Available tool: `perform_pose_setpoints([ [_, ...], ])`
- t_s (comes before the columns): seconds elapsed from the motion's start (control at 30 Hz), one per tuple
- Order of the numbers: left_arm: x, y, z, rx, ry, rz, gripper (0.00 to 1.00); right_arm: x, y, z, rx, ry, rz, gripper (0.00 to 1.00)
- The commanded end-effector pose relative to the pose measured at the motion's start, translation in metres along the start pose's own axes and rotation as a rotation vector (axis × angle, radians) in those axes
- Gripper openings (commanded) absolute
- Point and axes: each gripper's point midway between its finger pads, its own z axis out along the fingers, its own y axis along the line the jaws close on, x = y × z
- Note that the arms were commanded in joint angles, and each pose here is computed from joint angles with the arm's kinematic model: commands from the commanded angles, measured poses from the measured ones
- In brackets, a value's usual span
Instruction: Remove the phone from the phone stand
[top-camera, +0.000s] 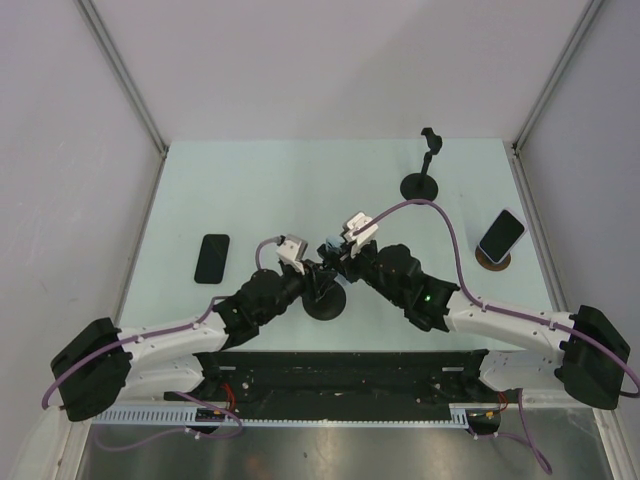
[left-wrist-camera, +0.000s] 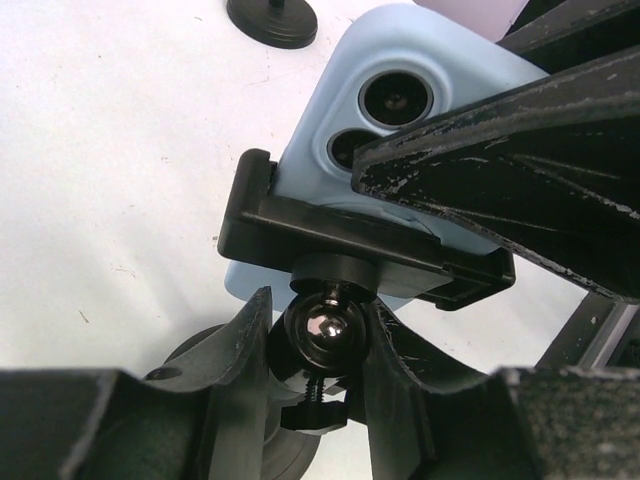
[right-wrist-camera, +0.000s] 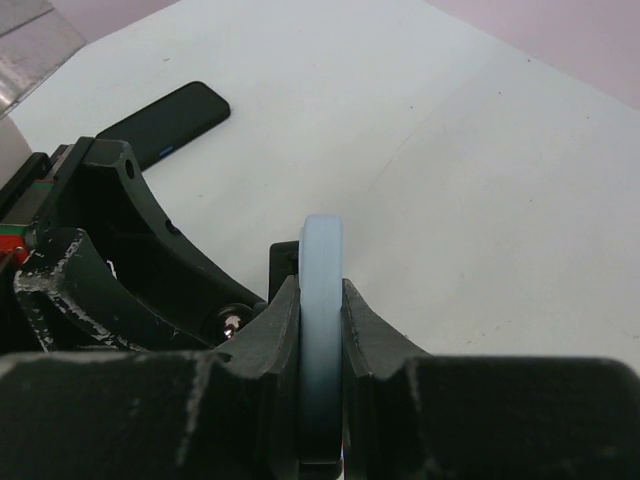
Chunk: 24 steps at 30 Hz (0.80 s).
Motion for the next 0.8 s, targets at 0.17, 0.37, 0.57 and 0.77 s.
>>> perform_pose_setpoints([
  [0.17,0.057,0.114,-0.039,-0.46,0.12,-0.011,0.0,-0.033,-0.076,-0.023,0.394,-0.101,0.051,0.0],
  [0.37,0.06,0.113,-0.043,-0.446,0.108,-0.027,0.0,-0.038,-0.084,-0.025,0.454,-0.129,0.083,0.0],
  [0.57,0.062,0.114,-0.045,-0.443,0.108,-0.035,0.0,-0.039,-0.093,-0.027,0.507,-0.136,0.089,0.0],
  [0.77,0.065,0.116,-0.046,-0.455,0.11,-0.041,0.0,-0.041,-0.099,-0.033,0.544,-0.14,0.096,0.0],
])
